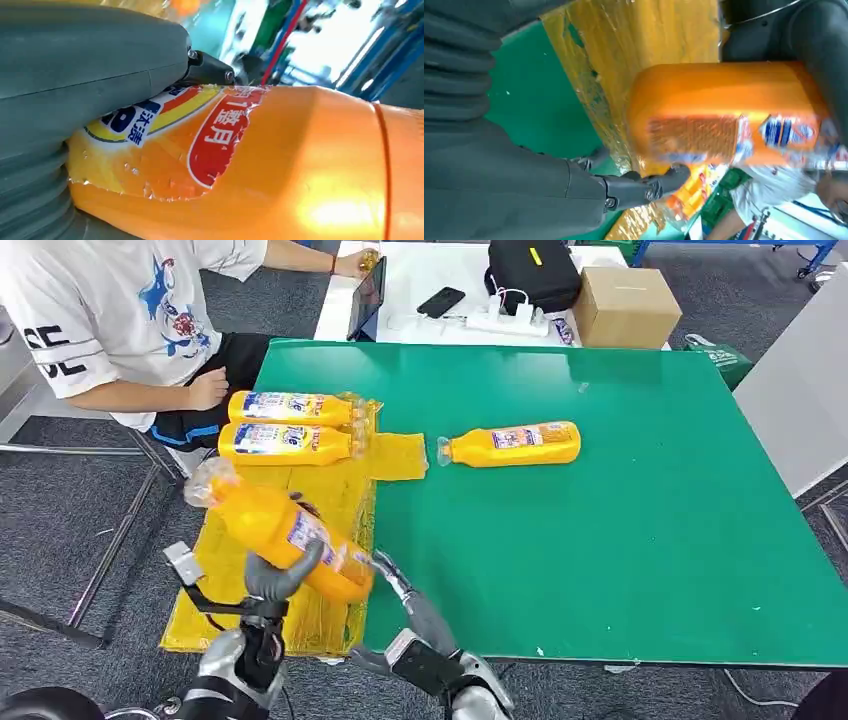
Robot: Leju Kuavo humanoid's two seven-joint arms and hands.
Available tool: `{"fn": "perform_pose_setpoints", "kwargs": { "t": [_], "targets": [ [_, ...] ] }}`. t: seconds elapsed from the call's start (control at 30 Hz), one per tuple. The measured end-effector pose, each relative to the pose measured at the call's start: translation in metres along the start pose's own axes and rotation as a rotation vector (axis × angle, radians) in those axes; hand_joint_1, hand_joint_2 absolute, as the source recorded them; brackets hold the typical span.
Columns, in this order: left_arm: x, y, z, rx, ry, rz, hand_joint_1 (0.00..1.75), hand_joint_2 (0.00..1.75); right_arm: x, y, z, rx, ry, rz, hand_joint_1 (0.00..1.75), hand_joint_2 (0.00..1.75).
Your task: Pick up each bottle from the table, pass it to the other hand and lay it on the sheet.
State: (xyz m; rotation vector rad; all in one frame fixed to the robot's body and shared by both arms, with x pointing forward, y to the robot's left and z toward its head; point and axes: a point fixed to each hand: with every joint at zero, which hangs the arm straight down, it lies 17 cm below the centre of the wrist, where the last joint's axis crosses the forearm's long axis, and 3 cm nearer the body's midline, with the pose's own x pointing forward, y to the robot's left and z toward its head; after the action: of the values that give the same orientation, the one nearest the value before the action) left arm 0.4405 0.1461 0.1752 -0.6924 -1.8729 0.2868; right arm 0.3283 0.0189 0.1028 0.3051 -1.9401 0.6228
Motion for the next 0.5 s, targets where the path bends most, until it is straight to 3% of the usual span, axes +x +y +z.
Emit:
{"fn": "perform_pose_setpoints", "kwargs": {
  "t": [0.23, 0.5],
  "targets": [
    [0.048, 0.050, -0.024, 0.161, -0.151, -0.367, 1.75, 1.75, 0.026, -0.037, -0.004, -0.102, -0.067, -0.037, 0.00, 0.00],
    [0.091, 0.063, -0.038, 0.221, -0.271, -0.621, 1.75, 1.75, 0.053, -0.074, -0.005, -0.214, -0.150, -0.039, 0.00, 0.00]
  ]
}}
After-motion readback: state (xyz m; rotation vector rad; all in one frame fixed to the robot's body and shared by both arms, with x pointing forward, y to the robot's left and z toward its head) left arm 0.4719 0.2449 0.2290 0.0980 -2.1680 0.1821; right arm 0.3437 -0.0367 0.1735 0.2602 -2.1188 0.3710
